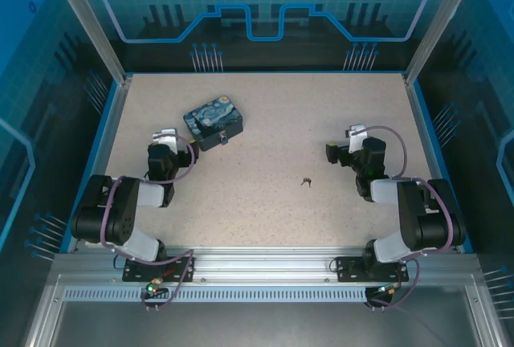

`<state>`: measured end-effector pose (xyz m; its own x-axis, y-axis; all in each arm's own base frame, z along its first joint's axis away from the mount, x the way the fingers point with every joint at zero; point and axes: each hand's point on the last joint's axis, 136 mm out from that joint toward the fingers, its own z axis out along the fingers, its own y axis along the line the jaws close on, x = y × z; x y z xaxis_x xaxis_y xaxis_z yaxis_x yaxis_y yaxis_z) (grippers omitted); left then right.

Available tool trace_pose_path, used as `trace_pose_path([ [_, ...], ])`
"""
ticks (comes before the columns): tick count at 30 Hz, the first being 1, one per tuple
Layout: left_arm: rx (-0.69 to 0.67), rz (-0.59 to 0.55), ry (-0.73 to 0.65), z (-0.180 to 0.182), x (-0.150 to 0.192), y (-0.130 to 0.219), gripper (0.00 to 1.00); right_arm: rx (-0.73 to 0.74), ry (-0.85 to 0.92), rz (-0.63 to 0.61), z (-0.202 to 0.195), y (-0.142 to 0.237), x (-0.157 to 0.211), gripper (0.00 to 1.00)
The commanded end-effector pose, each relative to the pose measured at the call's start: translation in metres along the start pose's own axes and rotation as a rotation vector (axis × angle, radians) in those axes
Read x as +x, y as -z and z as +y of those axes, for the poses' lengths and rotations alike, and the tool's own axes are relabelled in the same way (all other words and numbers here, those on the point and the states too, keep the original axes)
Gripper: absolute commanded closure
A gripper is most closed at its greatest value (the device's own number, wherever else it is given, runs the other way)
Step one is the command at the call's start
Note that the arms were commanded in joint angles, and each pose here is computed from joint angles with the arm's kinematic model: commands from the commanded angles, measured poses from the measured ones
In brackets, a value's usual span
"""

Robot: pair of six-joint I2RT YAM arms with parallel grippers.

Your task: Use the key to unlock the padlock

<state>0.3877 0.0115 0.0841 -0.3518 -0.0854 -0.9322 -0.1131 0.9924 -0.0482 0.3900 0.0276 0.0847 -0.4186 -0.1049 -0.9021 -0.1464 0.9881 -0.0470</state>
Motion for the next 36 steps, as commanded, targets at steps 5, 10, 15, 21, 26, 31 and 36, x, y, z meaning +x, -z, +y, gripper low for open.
trace_pose_path([
  [5, 0.001, -0.042, 0.02, -0.002, -0.013, -0.004, 0.01, -0.009, -0.002, -0.034, 0.005, -0.004, -0.013, 0.0],
  [10, -0.001, -0.039, 0.03, -0.001, -0.013, -0.004, 0.01, -0.009, -0.004, -0.033, 0.004, -0.004, -0.012, 0.0],
  [15, -0.002, -0.039, 0.03, -0.001, -0.013, -0.004, 0.01, -0.028, -0.022, -0.038, 0.002, -0.003, -0.013, 0.0],
  [21, -0.001, -0.041, 0.028, -0.001, -0.013, -0.004, 0.01, -0.028, -0.021, -0.038, 0.002, -0.002, -0.012, 0.0],
  [26, -0.024, -0.061, 0.039, 0.004, -0.016, 0.0, 0.01, -0.002, -0.029, -0.05, -0.002, 0.002, -0.018, 0.0],
  [31, -0.108, -0.096, 0.073, 0.018, -0.038, 0.021, 0.01, 0.044, -0.086, -0.022, -0.009, 0.028, -0.05, 0.0],
  [36, -0.2, -0.082, 0.194, 0.034, -0.062, 0.04, 0.01, 0.122, -0.536, 0.055, -0.028, 0.054, -0.061, 0.0],
])
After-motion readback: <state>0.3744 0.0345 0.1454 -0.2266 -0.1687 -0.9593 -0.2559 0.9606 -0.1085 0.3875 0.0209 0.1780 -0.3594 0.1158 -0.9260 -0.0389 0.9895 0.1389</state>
